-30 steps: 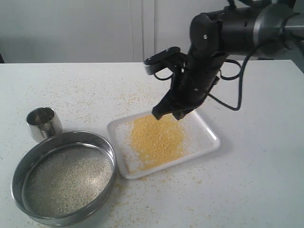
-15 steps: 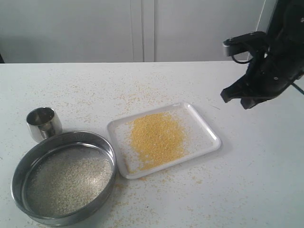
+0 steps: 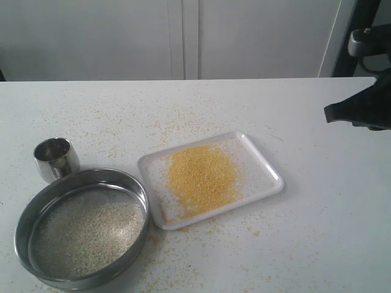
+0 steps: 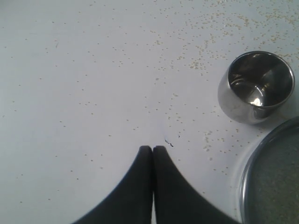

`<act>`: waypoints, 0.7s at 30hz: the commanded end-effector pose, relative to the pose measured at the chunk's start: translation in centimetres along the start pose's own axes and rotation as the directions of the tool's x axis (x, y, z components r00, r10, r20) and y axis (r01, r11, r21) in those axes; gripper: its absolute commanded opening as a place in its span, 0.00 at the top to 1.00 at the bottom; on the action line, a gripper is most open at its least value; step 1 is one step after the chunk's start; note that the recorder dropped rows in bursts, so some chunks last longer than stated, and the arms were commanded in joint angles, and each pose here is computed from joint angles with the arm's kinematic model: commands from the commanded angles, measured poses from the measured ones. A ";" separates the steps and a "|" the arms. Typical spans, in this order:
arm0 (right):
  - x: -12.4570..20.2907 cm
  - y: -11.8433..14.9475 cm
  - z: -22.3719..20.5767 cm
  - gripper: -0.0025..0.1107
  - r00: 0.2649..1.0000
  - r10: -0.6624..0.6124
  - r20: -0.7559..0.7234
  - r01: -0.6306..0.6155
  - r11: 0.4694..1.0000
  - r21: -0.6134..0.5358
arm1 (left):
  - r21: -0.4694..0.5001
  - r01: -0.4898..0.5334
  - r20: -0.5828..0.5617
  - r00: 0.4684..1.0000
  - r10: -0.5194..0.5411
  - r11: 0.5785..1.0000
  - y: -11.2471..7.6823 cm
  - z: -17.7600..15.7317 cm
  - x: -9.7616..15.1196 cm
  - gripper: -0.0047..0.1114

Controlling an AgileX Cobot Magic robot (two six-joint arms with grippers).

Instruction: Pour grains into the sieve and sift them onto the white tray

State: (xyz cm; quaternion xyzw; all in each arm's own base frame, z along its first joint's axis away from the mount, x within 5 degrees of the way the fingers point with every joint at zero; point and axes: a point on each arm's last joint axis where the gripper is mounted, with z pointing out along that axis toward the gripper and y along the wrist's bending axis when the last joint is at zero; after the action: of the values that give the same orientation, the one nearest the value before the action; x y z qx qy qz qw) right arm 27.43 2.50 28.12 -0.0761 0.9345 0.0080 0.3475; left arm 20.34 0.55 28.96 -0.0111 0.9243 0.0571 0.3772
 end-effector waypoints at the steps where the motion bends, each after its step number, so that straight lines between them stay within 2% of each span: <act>1: 1.4 -0.1 -2.8 0.98 0.989 0.027 0.146 -0.030 0.999 0.014 | -0.005 0.000 -0.005 1.000 0.000 1.000 0.1 0.0 0.2 0.95; 10: 4.7 0.2 -8.5 0.98 0.924 0.038 0.381 -0.049 0.999 0.019 | -0.005 0.000 -0.005 1.000 0.000 1.000 0.1 0.0 0.2 0.95; 21: 6.5 0.5 -12.0 0.98 0.870 0.034 0.492 -0.051 0.998 0.021 | -0.005 0.000 -0.005 1.000 0.000 1.000 0.1 0.0 0.2 0.95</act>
State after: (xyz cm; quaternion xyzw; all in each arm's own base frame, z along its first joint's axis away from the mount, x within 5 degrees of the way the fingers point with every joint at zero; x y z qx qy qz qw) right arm 15.18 1.40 32.79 -0.0524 0.8239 0.0180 0.5640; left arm 20.34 0.55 28.96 -0.0111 0.9243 0.0571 0.3772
